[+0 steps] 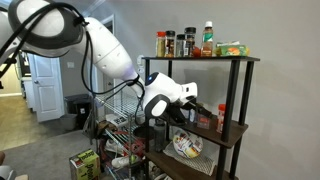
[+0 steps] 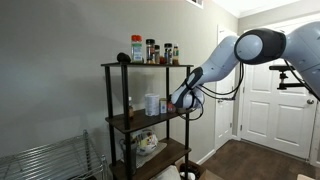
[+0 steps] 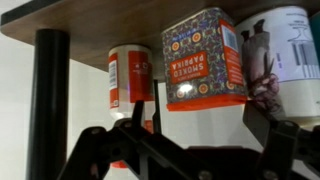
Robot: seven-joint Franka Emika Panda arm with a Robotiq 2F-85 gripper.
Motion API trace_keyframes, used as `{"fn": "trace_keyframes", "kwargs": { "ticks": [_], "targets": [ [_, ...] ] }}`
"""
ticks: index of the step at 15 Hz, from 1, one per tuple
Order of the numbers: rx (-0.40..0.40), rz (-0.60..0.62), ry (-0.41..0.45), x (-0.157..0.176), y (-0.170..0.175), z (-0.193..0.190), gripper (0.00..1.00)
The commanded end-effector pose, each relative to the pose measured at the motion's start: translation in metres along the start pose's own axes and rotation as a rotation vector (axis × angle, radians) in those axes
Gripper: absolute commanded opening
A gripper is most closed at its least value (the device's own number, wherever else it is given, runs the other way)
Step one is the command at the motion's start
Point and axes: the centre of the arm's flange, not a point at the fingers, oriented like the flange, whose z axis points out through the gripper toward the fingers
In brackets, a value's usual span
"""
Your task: Move the spice bottle to the top shelf
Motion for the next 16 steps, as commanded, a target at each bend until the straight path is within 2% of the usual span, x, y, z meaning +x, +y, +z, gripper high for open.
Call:
{"fn": "trace_keyframes", "kwargs": {
  "ticks": [1,6,16],
  "targets": [
    [0.088,0.02,0.043,-0.014,-0.008,-0.011,1.0],
    [0.097,0.018,0.034,-0.008,-0.02,-0.01,1.0],
    [0.042,0.025,0.009,-0.014,0.002,-0.004,1.0]
  ]
}}
